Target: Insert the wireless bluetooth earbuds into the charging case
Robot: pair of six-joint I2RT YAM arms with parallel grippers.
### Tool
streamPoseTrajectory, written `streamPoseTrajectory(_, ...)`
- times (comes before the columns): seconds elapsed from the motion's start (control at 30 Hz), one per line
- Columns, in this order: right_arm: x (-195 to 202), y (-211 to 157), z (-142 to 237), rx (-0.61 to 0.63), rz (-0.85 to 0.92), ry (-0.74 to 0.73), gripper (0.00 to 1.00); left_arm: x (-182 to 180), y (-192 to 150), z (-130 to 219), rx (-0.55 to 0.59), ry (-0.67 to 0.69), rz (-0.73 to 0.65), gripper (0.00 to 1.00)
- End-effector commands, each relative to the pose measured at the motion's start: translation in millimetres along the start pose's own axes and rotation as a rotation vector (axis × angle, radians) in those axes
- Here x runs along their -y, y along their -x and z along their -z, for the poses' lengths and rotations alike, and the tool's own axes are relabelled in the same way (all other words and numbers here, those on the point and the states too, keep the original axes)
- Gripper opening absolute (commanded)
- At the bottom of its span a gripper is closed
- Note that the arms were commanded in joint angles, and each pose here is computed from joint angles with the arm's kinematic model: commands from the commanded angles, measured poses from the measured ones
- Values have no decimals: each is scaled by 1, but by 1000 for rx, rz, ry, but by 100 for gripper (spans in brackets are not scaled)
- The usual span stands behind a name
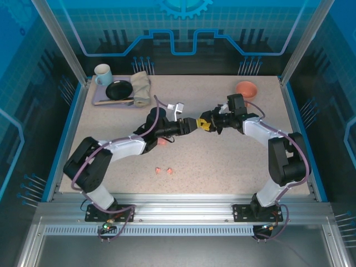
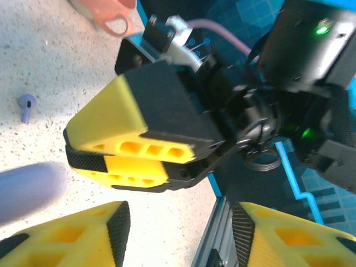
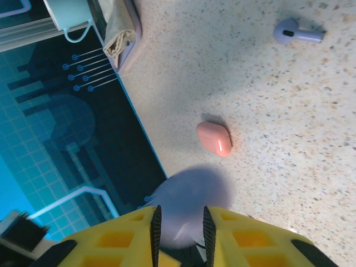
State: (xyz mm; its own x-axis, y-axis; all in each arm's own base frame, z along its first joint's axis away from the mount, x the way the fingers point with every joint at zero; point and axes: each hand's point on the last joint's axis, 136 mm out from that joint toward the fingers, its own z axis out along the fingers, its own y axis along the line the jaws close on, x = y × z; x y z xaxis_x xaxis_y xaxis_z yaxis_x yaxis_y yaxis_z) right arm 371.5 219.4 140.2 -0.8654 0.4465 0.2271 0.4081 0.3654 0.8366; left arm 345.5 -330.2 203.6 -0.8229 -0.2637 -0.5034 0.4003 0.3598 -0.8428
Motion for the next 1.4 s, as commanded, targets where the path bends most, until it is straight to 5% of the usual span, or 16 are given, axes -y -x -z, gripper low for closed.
streamPoseTrajectory(0.0, 24, -6, 9, 6, 8, -87, 28, 11, 17, 21, 70, 49, -62, 66)
streamPoseTrajectory(0.33, 86, -27, 1, 1, 92, -353, 33, -35, 16, 46, 89, 306, -15, 79)
streamPoseTrajectory(0.67, 80, -21, 6, 84, 244, -514, 65, -95, 11, 53, -4, 571, 98, 95)
streamPoseTrajectory(1.17, 48, 13, -48, 56, 510, -753, 66, -150, 75, 75, 65, 760, 246, 99)
streamPoseTrajectory(1.37, 49, 18, -64, 50, 542, -844, 66, -163, 94, 89, 98, 739, 317, 99)
